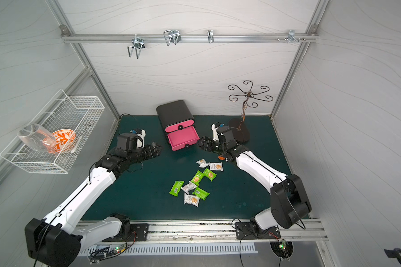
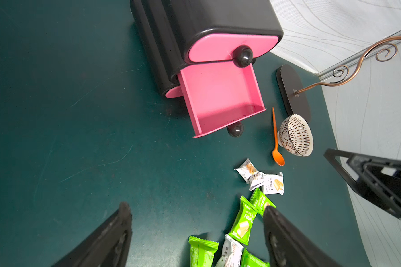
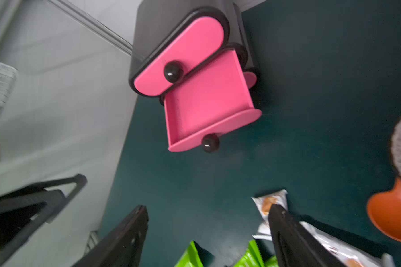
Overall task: Place the cookies into the drawer by color
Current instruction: Open the drawer in the storage box, then pick up the cookie at the center of the board.
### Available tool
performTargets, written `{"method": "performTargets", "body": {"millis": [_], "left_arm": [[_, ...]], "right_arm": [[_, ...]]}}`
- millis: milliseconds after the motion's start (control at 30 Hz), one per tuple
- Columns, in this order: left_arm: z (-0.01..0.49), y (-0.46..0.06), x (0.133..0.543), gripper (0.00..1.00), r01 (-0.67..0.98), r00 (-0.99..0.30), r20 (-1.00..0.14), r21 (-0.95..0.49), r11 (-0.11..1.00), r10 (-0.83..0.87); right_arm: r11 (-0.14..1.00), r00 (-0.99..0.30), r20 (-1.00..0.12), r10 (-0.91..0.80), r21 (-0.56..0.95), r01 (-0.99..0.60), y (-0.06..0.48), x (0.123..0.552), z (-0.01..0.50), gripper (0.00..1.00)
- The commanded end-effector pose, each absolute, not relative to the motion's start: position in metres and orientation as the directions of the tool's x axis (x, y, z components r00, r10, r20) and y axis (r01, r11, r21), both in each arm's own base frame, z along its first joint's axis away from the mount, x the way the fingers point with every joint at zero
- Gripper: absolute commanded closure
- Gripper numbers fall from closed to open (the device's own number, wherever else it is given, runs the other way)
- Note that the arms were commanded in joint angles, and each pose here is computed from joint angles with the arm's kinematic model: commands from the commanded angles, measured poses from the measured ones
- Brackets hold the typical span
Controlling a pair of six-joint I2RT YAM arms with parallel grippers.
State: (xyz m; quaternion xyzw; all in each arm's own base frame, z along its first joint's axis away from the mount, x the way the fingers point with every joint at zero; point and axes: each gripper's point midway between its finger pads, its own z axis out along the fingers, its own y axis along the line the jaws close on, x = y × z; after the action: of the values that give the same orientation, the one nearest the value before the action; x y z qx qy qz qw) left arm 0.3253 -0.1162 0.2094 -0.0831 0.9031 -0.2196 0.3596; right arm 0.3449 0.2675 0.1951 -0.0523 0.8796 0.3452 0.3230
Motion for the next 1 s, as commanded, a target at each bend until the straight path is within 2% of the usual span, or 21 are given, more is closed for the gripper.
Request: {"method": "performTargets", "body": {"millis": [0,267,400,600,667,767,867,967], "left_arm": [[0.226,-0.126,0.339,0.11,0.063,-0.699,-0.65,-0.471,0.88,-0.298],[0.221,-0.133,0.346,0.11,0.072,-0.715,-0.638,-0.475,0.877,-0.287],[0.219,-0.135,0.348,0.11,0.073,-0.722,-0.631,-0.477,0.876,-0.283],[0.217,-0.137,0.351,0.1,0.078,-0.727,-0.628,-0.477,0.876,-0.278],[0.216,-0.138,0.352,0.1,0.078,-0.732,-0.623,-0.478,0.875,-0.276],[0.214,-0.14,0.355,0.1,0.076,-0.735,-0.618,-0.485,0.871,-0.279],[0.215,-0.141,0.356,0.1,0.078,-0.734,-0.617,-0.491,0.868,-0.283],[0.214,-0.143,0.359,0.1,0.079,-0.736,-0.613,-0.5,0.863,-0.287]], "right_arm": [[0.834,-0.87,-0.49,-0.063,0.452,-0.315,0.247,0.315,0.135,0.15],[0.811,-0.912,-0.384,-0.142,0.483,-0.329,0.269,0.309,0.094,0.19],[0.82,-0.935,-0.319,-0.154,0.488,-0.301,0.273,0.31,0.069,0.29],[0.823,-0.937,-0.299,-0.182,0.475,-0.311,0.273,0.31,0.049,0.58],[0.823,-0.938,-0.286,-0.197,0.473,-0.316,0.273,0.309,0.044,0.71],[0.818,-0.939,-0.271,-0.212,0.476,-0.322,0.274,0.307,0.044,0.86],[0.805,-0.933,-0.288,-0.214,0.489,-0.335,0.277,0.307,0.053,0.97],[0.786,-0.919,-0.33,-0.216,0.5,-0.365,0.281,0.307,0.067,1.0]]}}
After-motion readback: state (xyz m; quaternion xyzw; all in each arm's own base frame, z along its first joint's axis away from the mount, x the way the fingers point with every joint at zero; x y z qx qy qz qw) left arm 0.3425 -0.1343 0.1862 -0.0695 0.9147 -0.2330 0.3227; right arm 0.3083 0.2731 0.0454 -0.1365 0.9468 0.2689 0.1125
